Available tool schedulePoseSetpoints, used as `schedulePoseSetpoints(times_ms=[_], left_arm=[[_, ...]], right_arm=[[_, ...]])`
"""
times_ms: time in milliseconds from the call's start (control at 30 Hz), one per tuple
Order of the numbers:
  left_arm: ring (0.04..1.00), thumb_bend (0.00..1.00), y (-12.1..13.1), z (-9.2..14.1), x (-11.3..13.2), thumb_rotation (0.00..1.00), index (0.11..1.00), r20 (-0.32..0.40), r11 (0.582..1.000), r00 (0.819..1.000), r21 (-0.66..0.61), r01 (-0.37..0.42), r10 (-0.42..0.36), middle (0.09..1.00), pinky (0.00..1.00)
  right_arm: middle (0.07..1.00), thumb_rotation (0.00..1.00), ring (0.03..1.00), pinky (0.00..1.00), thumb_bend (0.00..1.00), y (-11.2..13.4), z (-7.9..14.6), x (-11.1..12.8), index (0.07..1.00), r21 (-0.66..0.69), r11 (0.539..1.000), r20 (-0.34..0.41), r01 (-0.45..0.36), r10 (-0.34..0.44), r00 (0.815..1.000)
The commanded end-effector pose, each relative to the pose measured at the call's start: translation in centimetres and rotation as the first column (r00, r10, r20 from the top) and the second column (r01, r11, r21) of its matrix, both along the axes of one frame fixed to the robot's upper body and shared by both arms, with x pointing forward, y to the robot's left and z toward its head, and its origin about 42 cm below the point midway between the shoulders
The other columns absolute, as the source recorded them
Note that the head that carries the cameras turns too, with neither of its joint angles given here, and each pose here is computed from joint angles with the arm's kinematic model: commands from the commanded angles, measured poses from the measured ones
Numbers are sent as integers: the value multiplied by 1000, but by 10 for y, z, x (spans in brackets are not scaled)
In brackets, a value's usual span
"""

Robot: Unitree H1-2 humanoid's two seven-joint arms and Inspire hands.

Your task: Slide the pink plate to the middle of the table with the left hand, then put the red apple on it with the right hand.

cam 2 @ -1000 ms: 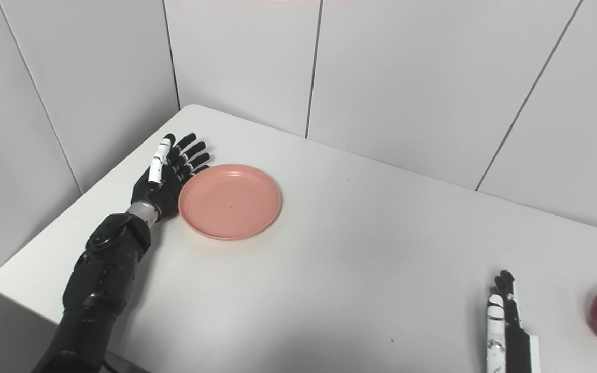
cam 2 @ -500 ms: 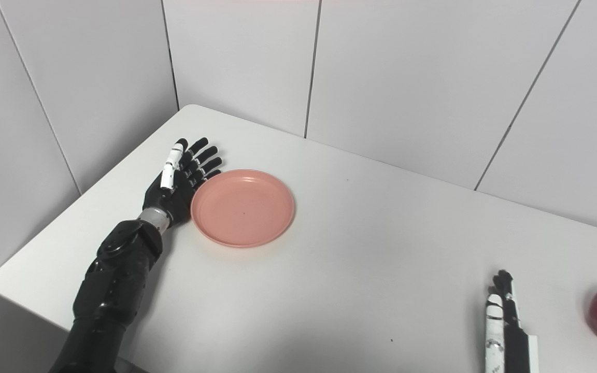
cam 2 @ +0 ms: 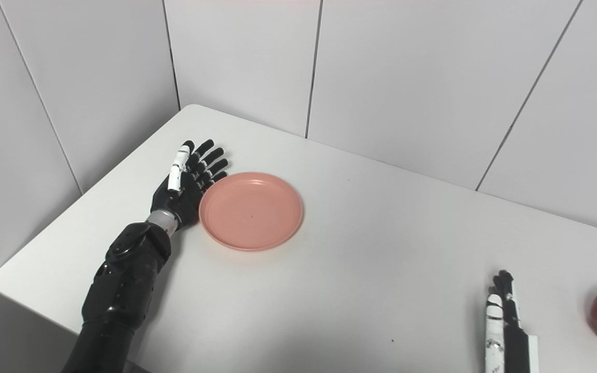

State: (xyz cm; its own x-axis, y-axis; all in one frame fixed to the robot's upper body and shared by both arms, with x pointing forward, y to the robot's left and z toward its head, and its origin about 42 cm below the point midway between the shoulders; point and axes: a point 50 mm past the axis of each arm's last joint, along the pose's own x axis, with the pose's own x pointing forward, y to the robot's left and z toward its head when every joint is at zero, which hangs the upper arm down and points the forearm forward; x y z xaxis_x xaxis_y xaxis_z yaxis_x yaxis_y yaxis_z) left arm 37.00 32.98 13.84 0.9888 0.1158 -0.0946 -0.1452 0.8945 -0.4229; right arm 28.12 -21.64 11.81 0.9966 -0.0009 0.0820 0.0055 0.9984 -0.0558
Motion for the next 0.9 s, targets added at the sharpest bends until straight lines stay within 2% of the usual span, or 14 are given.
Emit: schedulePoseSetpoints(times_ms=[0,400,767,867], left_arm=[[923,308,-4,5,3,1000,909,14,1000,1000,-2,17,-17,927,961],[913,363,-27,0,1,1000,907,6,999,999,-33,43,-43,917,943],[929,359,-39,-2,-1,1000,929,4,996,997,-52,74,-74,935,958],[916,365,-43,-2,-2,1000,912,4,995,997,-50,82,-82,921,942]], right_arm=[[972,1000,976,994,110,2,12,3,967,2,1000,54,-6,6,999],[968,1000,974,998,96,4,11,4,966,11,1000,63,-4,3,998],[972,1000,980,1000,127,5,10,3,965,2,1000,54,1,-1,999],[965,1000,973,986,135,5,10,3,960,-3,1000,57,3,-2,998]])
